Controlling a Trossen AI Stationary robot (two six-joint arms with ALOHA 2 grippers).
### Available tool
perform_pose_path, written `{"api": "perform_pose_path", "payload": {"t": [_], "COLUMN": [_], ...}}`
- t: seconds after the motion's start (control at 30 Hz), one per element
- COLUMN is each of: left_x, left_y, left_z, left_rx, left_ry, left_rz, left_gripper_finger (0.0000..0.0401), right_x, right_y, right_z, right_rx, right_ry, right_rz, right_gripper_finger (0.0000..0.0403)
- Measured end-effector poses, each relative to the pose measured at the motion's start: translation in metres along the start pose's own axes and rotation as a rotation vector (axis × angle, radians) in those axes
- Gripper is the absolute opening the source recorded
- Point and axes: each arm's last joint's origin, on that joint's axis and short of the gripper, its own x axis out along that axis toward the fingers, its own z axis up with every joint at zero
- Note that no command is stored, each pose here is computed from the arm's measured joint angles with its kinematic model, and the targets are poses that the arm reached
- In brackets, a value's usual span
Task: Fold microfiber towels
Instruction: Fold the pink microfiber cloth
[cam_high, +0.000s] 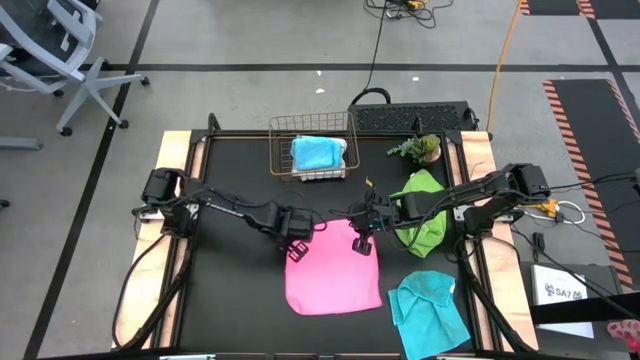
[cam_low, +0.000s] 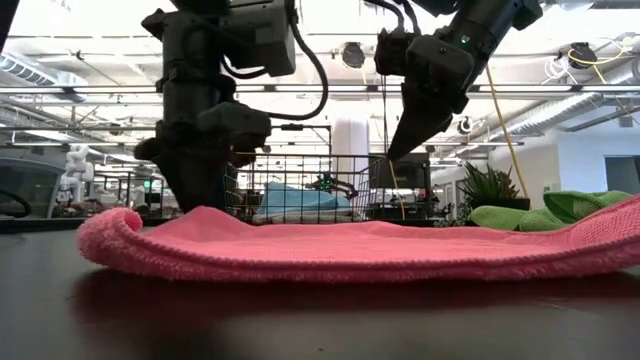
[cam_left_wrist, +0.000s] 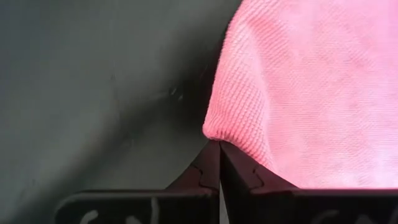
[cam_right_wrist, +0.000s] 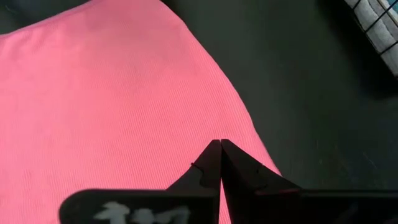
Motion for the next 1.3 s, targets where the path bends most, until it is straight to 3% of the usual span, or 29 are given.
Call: {"api": "perform_pose_path", "payload": {"t": [0.3, 0.67, 0.8, 1.07, 1.3], "left_x": [0.000, 0.000, 0.000, 0.000, 0.000], "left_y": [-0.002, -0.002, -0.002, -0.002, -0.002], "left_z": [0.004, 0.004, 0.004, 0.004, 0.004], "left_rx": [0.050, 0.090, 0.099, 0.100, 0.102], "left_ry": [-0.035, -0.035, -0.035, -0.037, -0.037], "left_rz": [-0.030, -0.029, -0.029, -0.028, -0.028], "left_gripper_finger": [0.0008, 0.0017, 0.0013, 0.0015, 0.0010], "right_x": [0.006, 0.021, 0.021, 0.022, 0.028], "right_y": [-0.008, -0.052, -0.056, -0.063, -0.069], "right_z": [-0.011, -0.031, -0.038, -0.038, -0.049], "right_rx": [-0.035, 0.157, 0.168, 0.163, 0.204], "right_ry": [0.052, 0.245, 0.300, 0.269, 0.275], "right_rz": [0.003, 0.143, 0.121, -0.002, 0.003], "right_gripper_finger": [0.0000, 0.0006, 0.0039, 0.0128, 0.0157]}}
